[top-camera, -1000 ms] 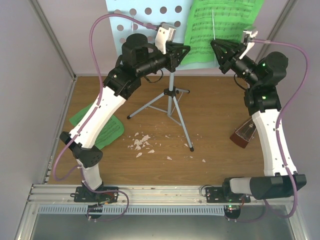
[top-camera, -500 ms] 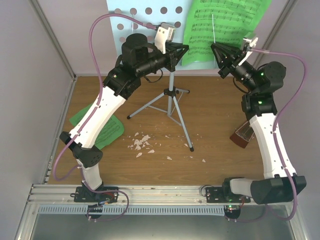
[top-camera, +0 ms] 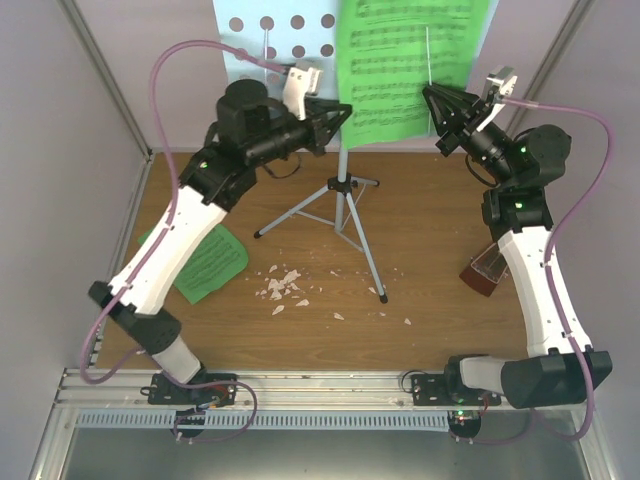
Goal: Pack up the instrument practice props
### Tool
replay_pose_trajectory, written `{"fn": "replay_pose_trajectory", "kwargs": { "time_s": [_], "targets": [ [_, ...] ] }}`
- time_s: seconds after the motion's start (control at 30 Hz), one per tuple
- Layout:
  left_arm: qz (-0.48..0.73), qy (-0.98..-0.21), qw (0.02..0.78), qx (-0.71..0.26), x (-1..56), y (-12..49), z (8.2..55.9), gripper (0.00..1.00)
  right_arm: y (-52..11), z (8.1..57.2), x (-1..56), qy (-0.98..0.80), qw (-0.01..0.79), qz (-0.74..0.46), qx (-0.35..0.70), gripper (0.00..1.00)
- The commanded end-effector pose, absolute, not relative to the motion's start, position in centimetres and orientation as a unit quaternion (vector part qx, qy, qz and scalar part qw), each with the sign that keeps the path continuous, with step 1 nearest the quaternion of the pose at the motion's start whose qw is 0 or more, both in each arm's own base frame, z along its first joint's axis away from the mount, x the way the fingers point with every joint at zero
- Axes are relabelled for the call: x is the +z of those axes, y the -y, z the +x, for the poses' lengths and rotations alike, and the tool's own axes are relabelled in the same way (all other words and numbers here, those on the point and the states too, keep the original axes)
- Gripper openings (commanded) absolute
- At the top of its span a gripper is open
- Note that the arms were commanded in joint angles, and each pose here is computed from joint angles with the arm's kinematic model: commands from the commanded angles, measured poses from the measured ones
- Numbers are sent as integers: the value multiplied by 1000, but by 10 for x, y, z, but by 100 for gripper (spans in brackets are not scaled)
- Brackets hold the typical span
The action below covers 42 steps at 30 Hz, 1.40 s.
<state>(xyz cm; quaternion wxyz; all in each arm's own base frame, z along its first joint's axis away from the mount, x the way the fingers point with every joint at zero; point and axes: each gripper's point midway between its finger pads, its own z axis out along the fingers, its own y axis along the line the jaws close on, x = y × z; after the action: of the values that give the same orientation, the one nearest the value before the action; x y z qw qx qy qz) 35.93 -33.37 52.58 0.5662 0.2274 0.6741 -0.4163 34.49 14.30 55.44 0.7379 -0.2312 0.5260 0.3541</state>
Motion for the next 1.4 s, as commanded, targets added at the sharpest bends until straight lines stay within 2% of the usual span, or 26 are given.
{"fn": "replay_pose_trajectory", "kwargs": {
  "time_s": [0.0, 0.27, 0.4, 0.43, 0.5, 0.6, 0.73, 0.9, 1.07, 1.37],
  "targets": [
    [222, -661, 570, -435, 541, 297, 320, 0, -142, 347, 550, -533, 738, -221, 351, 0],
    [189, -726, 509, -422, 464, 239, 274, 0, -140, 350, 547, -540, 735, -215, 349, 1],
    [182, -746, 479, -424, 434, 218, 242, 0, -139, 353, 545, -547, 734, -206, 345, 4],
    [183, -751, 471, -425, 426, 216, 235, 0, -138, 354, 544, -549, 734, -203, 345, 8],
    [186, -761, 454, -424, 410, 212, 223, 0, -137, 355, 544, -551, 733, -197, 346, 26],
    [177, -778, 432, -421, 385, 206, 213, 0, -136, 356, 543, -554, 732, -195, 346, 36],
    [144, -803, 387, -429, 340, 203, 206, 0, -136, 355, 542, -559, 729, -196, 342, 42],
    [114, -818, 340, -450, 292, 206, 200, 0, -132, 353, 538, -569, 731, -191, 326, 70],
    [61, -858, 301, -413, 235, 196, 212, 0, -127, 343, 536, -570, 738, -186, 310, 80],
    [-56, -892, 292, -341, 164, 138, 243, 0, -113, 323, 524, -581, 753, -176, 253, 94]
  ]
}}
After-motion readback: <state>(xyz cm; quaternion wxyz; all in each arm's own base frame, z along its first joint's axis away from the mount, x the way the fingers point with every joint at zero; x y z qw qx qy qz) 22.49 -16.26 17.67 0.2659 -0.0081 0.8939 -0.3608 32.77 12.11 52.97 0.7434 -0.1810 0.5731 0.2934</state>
